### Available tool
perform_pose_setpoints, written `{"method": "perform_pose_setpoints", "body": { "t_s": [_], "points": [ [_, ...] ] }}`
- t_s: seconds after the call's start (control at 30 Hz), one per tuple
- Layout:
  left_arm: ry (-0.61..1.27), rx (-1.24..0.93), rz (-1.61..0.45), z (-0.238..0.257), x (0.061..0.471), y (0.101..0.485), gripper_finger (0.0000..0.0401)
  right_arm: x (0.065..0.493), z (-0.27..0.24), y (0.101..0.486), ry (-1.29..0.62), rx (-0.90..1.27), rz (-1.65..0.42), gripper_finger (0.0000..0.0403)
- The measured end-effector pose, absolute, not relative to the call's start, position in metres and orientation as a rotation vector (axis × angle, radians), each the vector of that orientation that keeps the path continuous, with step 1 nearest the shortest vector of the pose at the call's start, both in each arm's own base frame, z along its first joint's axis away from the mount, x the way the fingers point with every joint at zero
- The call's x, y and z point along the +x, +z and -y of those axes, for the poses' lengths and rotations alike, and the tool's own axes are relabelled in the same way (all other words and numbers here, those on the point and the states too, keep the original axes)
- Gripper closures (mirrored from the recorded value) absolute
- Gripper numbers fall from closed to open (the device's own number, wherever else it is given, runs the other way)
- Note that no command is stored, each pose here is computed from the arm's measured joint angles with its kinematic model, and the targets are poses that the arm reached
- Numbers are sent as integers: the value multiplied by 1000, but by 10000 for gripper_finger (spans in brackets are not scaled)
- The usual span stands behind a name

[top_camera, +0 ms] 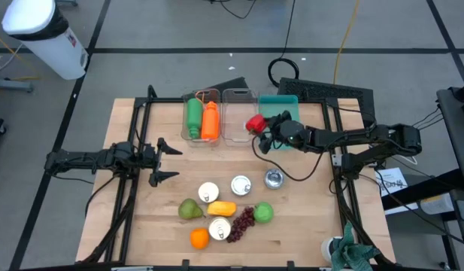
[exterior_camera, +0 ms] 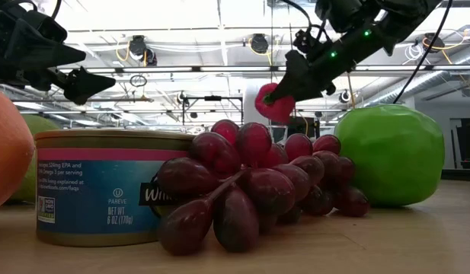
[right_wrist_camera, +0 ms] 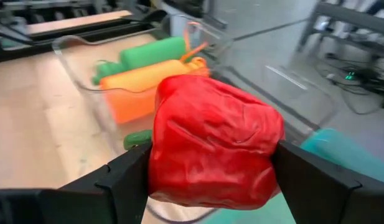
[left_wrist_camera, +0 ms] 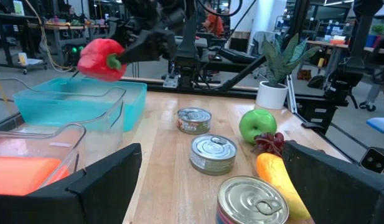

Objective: Pick & Place Food Item
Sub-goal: Put the bell pepper into the right transparent bin

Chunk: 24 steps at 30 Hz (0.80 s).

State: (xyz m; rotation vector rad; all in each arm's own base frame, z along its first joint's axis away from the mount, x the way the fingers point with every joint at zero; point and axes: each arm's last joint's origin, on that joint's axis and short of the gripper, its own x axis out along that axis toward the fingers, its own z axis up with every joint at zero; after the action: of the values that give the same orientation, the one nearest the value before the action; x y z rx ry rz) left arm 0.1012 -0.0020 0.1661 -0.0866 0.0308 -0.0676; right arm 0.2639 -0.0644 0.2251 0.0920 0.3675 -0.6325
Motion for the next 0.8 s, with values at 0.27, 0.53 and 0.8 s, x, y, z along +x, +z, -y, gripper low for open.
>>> {"method": "perform_pose_setpoints", "body": {
  "t_s": [0.27,0.53,0.8],
  "points": [
    [-68,-87,-31,2,101,166,2,267,65,232,-557,111,-293,110],
    [-68,-87,-31,2,101,166,2,263,91,240,-598,173,-205,110],
    [-68,-87,-31,2,101,166,2,282,110,240,-619,149,-247,110]
  ]
}}
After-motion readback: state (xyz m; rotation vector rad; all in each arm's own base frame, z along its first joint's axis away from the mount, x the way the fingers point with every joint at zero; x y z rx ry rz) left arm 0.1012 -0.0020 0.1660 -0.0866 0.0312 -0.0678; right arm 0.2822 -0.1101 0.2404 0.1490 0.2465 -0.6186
